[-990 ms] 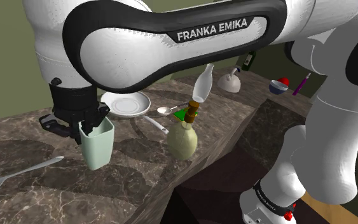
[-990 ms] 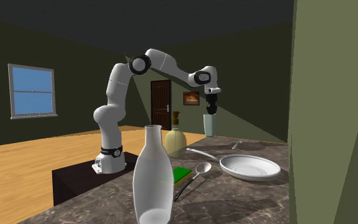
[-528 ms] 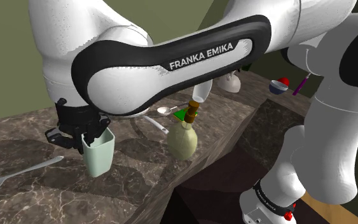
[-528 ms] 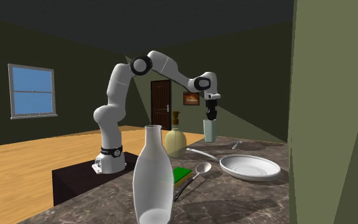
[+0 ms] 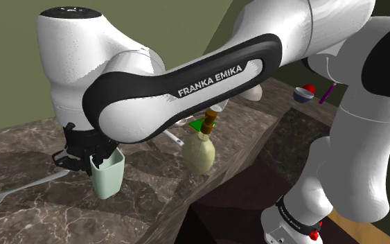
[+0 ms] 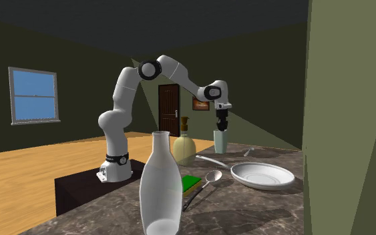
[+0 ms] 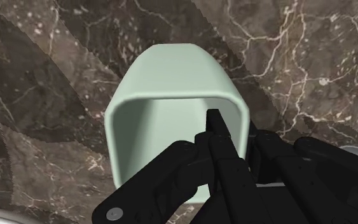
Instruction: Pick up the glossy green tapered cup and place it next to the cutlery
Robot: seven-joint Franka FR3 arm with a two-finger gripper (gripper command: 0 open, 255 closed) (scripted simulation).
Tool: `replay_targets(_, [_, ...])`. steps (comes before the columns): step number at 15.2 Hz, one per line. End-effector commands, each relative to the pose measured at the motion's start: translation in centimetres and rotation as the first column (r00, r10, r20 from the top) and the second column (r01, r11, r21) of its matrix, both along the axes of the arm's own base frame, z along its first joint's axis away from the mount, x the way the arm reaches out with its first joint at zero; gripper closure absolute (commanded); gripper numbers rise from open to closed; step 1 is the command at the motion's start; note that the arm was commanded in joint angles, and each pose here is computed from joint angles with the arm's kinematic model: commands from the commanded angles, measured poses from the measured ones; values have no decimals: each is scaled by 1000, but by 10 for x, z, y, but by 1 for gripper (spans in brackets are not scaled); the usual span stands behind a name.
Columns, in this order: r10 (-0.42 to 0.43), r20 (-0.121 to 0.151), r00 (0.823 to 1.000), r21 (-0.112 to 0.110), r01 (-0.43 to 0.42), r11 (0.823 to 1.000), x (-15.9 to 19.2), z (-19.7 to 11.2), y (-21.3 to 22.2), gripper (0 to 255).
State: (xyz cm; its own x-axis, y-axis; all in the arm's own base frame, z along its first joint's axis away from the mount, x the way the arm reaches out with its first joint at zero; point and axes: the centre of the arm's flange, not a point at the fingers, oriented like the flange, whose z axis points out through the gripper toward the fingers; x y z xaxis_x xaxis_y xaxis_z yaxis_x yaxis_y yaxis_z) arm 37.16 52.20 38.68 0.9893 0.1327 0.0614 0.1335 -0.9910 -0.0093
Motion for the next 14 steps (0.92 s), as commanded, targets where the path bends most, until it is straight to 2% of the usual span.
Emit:
replay_targets(1, [0, 0, 1000, 1, 0, 1000, 0, 0, 0, 255])
replay_targets(5, [0, 0, 1000, 1, 0, 1000, 0, 0, 0, 255])
replay_targets(6, [0, 0, 1000, 1, 0, 1000, 0, 0, 0, 0])
replay_targets(11, [0, 0, 1000, 1, 0, 1000, 0, 0, 0, 0])
replay_targets(14, [0, 0, 1000, 1, 0, 1000, -3, 39, -1, 0])
